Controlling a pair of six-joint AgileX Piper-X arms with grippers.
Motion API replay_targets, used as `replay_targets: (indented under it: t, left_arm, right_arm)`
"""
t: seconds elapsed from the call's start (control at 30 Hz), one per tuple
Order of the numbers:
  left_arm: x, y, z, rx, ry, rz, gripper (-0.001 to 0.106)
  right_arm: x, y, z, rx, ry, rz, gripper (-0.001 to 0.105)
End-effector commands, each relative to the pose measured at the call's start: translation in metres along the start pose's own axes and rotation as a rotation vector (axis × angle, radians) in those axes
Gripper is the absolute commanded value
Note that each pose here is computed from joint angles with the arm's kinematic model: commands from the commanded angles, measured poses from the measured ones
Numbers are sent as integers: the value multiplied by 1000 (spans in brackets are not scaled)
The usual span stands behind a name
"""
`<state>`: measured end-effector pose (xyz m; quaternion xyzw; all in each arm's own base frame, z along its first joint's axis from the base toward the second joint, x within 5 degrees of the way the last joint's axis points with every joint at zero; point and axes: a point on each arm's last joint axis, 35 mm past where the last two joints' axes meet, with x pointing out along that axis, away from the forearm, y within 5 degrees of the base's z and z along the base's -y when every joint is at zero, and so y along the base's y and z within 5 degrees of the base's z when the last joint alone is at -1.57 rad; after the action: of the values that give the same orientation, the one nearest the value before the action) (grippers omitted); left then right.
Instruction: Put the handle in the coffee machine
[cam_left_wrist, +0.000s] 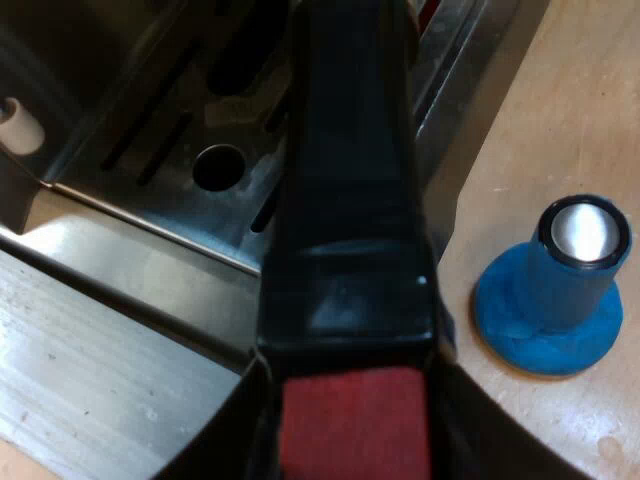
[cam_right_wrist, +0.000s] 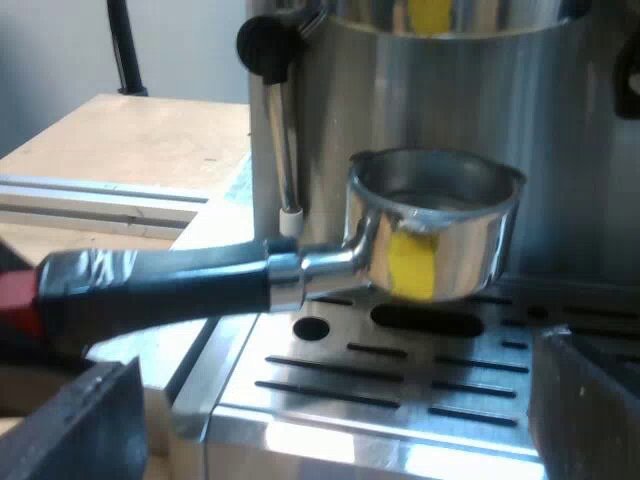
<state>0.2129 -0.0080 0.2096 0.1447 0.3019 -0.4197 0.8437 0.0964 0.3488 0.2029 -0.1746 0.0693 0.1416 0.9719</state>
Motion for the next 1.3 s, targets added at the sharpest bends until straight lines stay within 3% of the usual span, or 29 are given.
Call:
replay_targets:
  t: [0.03, 0.9, 1.2, 1.3]
  left_arm:
    - [-4, 3, 9, 37, -68, -16, 0]
    - [-7, 14, 24, 87, -98, 37, 0]
    - [-7, 14, 24, 68, -99, 37, 0]
    - [-4, 16, 22, 27, -77, 47, 0]
  right_arm:
    - [9, -6, 3, 5, 0, -32, 78]
    - [16, -10, 3, 9, 7, -39, 78]
    - [16, -10, 3, 9, 7, -39, 78]
    - [16, -10, 3, 9, 7, -39, 78]
